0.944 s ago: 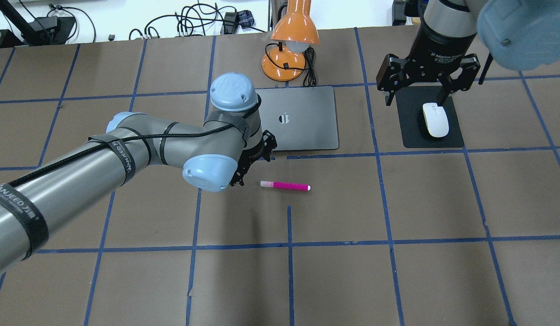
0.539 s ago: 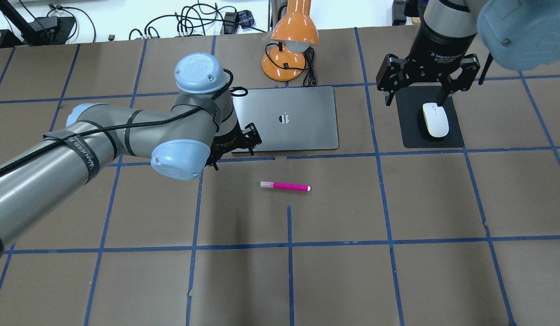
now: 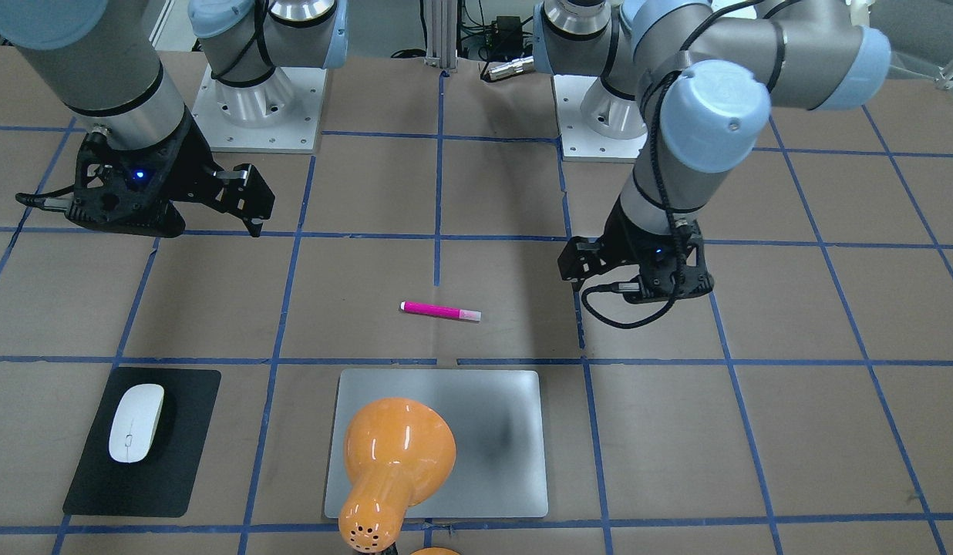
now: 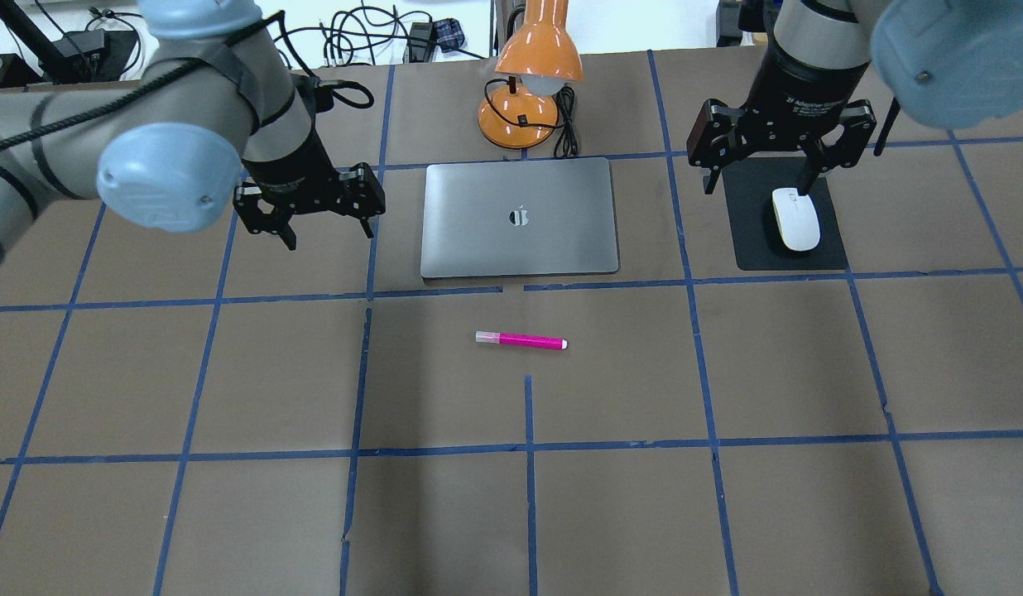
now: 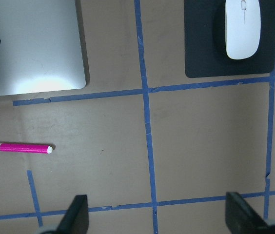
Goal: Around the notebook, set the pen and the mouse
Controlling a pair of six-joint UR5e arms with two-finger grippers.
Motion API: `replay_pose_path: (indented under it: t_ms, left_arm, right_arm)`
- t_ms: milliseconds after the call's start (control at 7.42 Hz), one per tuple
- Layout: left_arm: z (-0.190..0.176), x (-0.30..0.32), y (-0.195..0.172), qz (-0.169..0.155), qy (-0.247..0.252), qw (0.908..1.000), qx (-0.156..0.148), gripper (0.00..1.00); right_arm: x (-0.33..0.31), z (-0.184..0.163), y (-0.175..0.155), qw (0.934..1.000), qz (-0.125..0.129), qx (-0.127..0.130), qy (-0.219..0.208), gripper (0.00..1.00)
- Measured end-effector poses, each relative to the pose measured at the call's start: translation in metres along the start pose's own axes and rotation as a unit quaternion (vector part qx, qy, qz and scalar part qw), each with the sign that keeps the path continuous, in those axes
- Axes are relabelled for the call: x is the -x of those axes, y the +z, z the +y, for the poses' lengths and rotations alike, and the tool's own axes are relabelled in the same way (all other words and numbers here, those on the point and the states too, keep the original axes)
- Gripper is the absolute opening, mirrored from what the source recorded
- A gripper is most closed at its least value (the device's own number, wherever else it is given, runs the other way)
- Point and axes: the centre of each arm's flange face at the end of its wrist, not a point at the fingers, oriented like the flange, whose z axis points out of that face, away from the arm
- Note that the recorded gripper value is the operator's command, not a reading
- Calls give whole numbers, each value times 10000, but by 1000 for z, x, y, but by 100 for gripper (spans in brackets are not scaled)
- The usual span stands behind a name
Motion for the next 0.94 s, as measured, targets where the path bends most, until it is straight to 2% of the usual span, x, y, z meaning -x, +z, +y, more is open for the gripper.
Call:
replay_pose_path:
  t_ms: [270, 539, 944]
  left_arm:
    - [6, 26, -35, -13, 491, 9988, 28, 100]
    - [23, 35, -53, -26, 601, 9982, 35, 100]
    - [29, 47, -62, -11, 727, 9974, 19, 100]
  right_arm:
    - [0, 0, 0, 10000, -1, -1, -2, 100]
    - [0, 0, 0, 10000, -1, 3, 16, 100]
    - [0, 0, -1, 10000, -3, -8, 8, 100]
